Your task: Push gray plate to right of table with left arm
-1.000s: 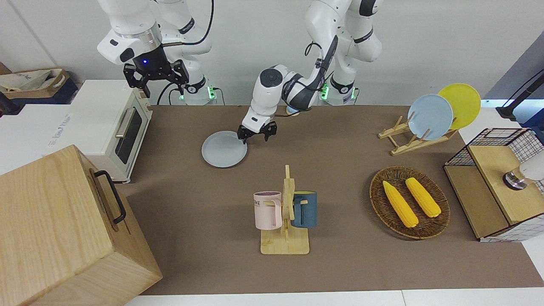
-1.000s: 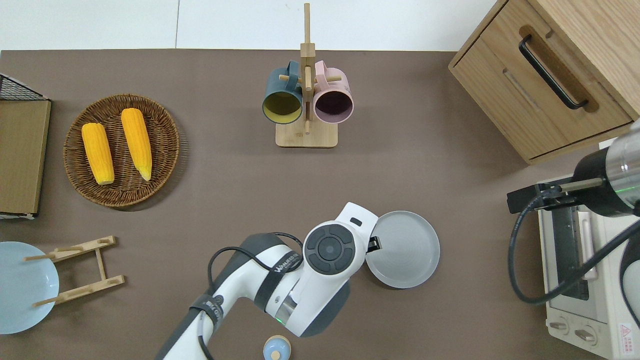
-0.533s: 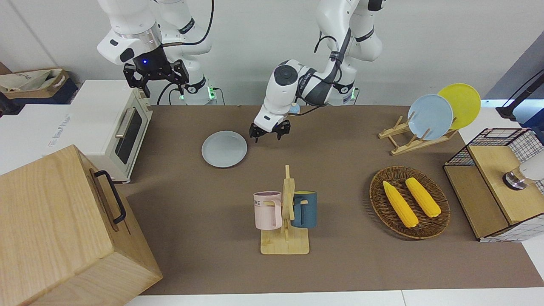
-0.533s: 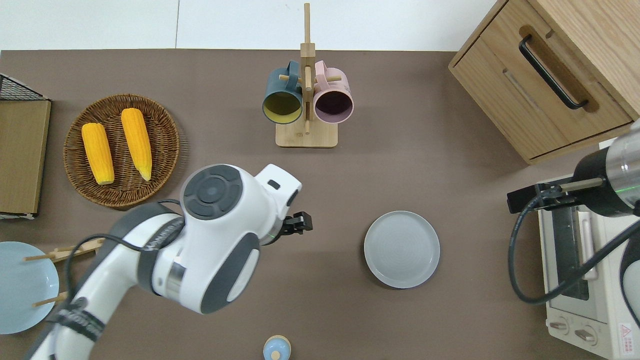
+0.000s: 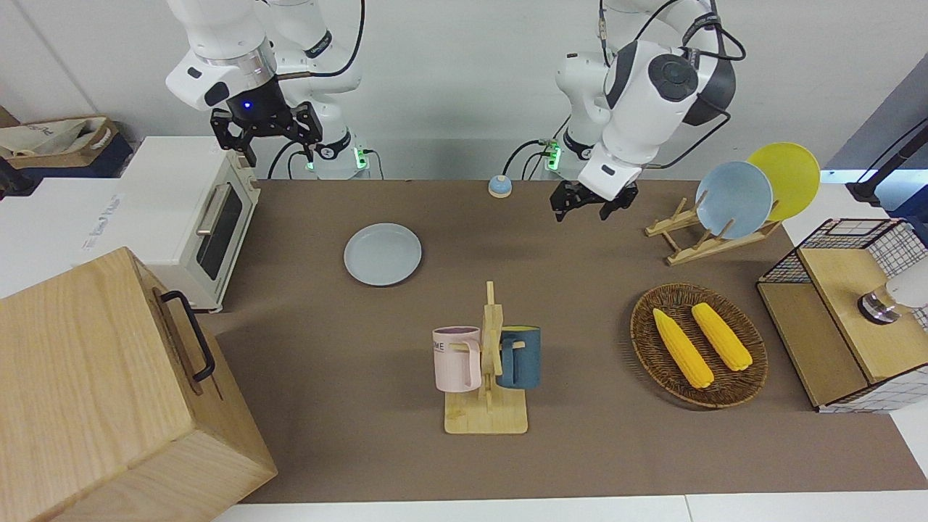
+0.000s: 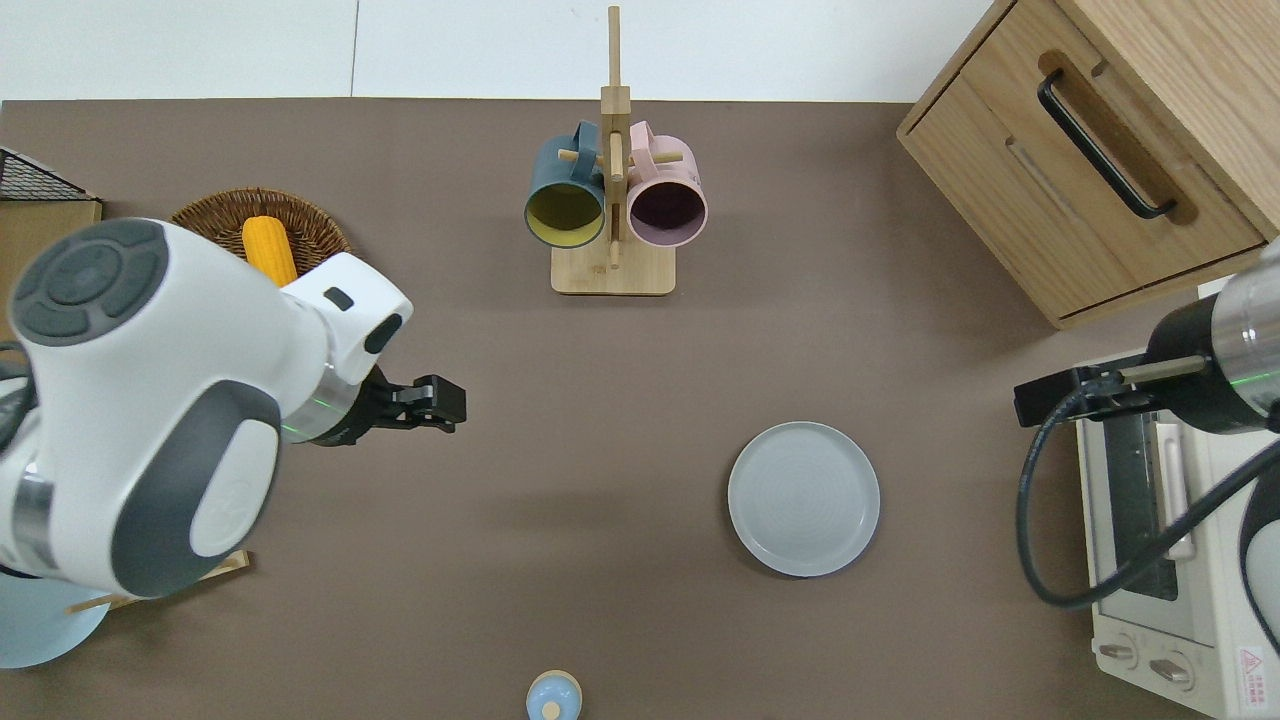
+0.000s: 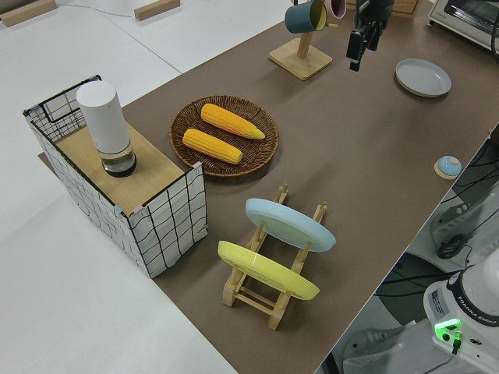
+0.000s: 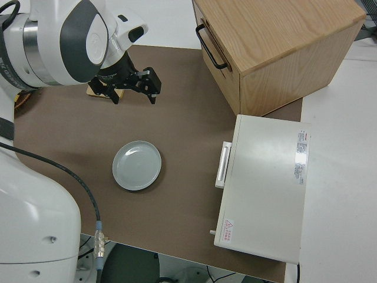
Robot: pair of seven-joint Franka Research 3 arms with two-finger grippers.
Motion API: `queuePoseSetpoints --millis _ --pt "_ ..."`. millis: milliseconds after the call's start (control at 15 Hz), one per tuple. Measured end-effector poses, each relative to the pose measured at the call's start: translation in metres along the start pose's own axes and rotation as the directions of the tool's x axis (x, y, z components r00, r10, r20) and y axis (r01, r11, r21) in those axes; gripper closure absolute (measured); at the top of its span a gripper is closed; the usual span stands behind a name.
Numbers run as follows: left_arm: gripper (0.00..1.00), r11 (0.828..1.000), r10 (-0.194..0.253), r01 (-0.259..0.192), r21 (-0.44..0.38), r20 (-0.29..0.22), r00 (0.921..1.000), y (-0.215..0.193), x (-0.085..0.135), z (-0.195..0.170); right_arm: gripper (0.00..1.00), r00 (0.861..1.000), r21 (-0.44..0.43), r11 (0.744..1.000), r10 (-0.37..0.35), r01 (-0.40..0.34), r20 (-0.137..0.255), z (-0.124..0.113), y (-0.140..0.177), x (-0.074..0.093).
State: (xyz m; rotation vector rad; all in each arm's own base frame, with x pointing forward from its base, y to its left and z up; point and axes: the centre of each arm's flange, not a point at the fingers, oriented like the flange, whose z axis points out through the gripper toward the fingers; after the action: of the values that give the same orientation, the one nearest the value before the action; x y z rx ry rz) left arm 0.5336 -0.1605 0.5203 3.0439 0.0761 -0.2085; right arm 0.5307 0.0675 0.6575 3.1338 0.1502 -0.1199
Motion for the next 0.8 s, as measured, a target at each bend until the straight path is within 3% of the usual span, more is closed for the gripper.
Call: queuePoseSetpoints --millis 133,333,600,800 --pt "0.0 1.0 0.007 -0.007 0.02 -0.003 1.0 -0.029 0.006 -0.023 0.01 1.0 0.0 1.0 0.0 0.0 0.0 0.0 0.0 0.0" --pt "0.0 0.997 0.005 -0.001 0.076 -0.05 0.9987 -0.063 0.013 -0.055 0.01 1.0 0.0 1.0 0.0 0.0 0.0 0.0 0.0 0.0" --pt "0.0 0.994 0.009 -0.001 0.109 -0.073 0.9973 -0.075 0.013 -0.074 0.01 1.0 0.0 1.0 0.0 0.0 0.0 0.0 0.0 0.0" --pt "0.0 0.992 0.064 -0.056 0.11 -0.067 0.9957 -0.102 0.017 -0.08 0.01 1.0 0.0 1.0 0.0 0.0 0.0 0.0 0.0 0.0"
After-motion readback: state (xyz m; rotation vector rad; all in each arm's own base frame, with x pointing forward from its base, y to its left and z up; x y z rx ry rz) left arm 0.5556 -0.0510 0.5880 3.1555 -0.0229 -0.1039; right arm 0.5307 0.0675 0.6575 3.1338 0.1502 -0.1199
